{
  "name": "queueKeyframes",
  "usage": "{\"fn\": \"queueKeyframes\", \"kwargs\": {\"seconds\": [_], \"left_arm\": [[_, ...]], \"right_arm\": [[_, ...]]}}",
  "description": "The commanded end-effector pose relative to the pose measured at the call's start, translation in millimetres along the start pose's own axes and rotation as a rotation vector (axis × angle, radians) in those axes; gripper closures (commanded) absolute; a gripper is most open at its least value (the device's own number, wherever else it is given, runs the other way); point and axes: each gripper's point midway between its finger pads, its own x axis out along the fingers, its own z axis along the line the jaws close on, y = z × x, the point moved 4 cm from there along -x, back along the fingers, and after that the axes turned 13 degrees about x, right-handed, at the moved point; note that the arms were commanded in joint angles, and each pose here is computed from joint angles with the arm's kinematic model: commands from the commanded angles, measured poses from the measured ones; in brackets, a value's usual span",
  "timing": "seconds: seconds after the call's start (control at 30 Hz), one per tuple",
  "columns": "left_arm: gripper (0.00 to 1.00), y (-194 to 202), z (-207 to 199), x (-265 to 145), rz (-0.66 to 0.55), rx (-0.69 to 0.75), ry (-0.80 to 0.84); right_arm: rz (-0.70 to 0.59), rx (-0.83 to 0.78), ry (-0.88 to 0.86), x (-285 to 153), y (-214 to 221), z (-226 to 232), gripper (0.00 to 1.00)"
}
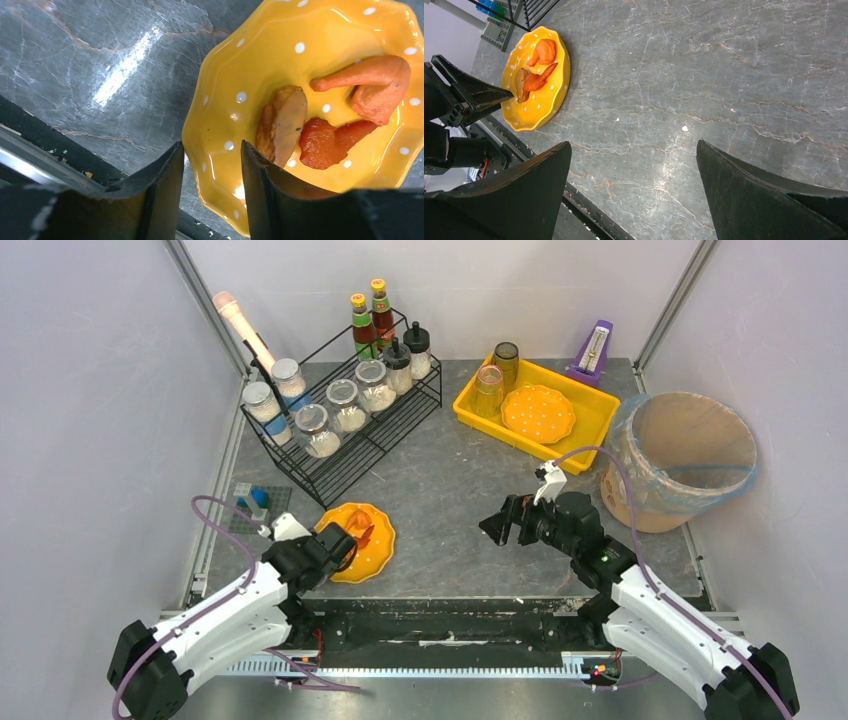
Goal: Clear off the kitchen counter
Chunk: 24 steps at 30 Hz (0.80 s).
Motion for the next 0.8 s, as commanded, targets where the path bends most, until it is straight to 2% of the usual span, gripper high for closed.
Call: {"fn": "queueKeyframes", "kwargs": {"seconds": [0.0,0.27,0.53,0.7,0.77], "left_arm": [[0.53,-0.5,-23.6,-0.3,0.022,-0.008,0.082],[0.64,10.9,-73.6,-2.9,0.116,0.146,0.247],[0.82,35.4,-139.1,-20.4,0.098,0.347,0.366],[0.83,52.4,-177.0,-24.9,0.125,0.399,0.414],[0.78,53.1,-184.4,-24.1,0.126,0.360,0.422]], "right_arm": [[-0.012,-0.009,-0.011,-1.5,2.1,-1.6,0.02],[0.008,-0.005,0.000,3.3,3.0,-2.5,0.02],[0.012,0.004,0.011,6.7,4.1,-5.0,0.02],[0.017,0.023,0.025,8.2,7.6,-9.1,0.02],[0.017,0.035,0.030,8.1,9.2,-10.6,0.02]]}}
